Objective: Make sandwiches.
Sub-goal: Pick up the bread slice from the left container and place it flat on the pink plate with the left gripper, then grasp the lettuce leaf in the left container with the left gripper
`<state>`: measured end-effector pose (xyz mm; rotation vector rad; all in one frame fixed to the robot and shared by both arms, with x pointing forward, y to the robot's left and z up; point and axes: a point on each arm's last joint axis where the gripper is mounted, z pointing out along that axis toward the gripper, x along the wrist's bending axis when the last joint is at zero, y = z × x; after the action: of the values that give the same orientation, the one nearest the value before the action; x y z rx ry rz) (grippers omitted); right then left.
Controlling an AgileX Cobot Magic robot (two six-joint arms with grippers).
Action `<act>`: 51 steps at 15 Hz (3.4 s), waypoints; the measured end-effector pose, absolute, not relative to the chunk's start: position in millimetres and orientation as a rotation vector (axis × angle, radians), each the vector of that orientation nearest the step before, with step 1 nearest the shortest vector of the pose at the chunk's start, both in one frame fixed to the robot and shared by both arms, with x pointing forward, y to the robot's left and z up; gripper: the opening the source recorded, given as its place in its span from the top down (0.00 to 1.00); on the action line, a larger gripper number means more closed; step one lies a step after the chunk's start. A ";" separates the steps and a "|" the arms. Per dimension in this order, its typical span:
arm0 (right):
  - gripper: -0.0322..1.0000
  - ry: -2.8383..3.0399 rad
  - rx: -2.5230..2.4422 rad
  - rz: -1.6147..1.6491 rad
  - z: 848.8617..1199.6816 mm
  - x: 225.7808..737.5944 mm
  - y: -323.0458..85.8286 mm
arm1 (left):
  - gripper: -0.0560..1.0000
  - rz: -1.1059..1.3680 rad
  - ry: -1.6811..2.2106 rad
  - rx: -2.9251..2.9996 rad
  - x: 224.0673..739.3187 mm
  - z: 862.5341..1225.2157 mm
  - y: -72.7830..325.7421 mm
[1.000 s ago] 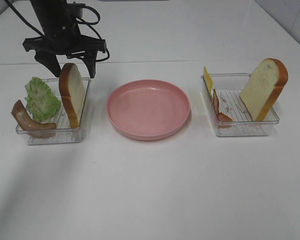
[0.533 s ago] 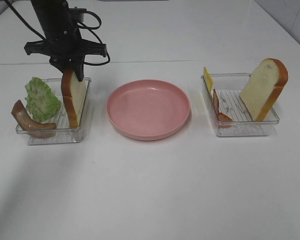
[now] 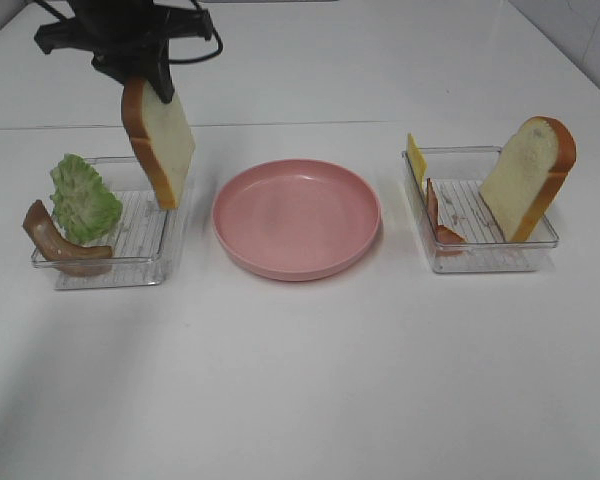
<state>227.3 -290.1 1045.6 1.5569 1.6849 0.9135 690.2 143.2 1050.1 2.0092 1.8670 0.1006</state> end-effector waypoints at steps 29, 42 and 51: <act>0.24 1.685 1.557 0.914 1045.6 227.3 -290.1 | 0.76 -0.649 1.651 1.627 725.2 917.2 77.0; 0.24 1.685 1.557 0.914 1045.6 227.3 -290.1 | 0.14 -0.452 1.627 1.791 730.7 922.4 85.8; 0.24 1.685 1.557 0.914 1045.6 227.3 -290.1 | 0.14 0.187 1.766 2.021 725.3 1031.4 131.9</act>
<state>227.3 -290.1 1045.6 1.5569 1.6849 0.9135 725.3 131.9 1031.4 2.0215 1.7660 0.1866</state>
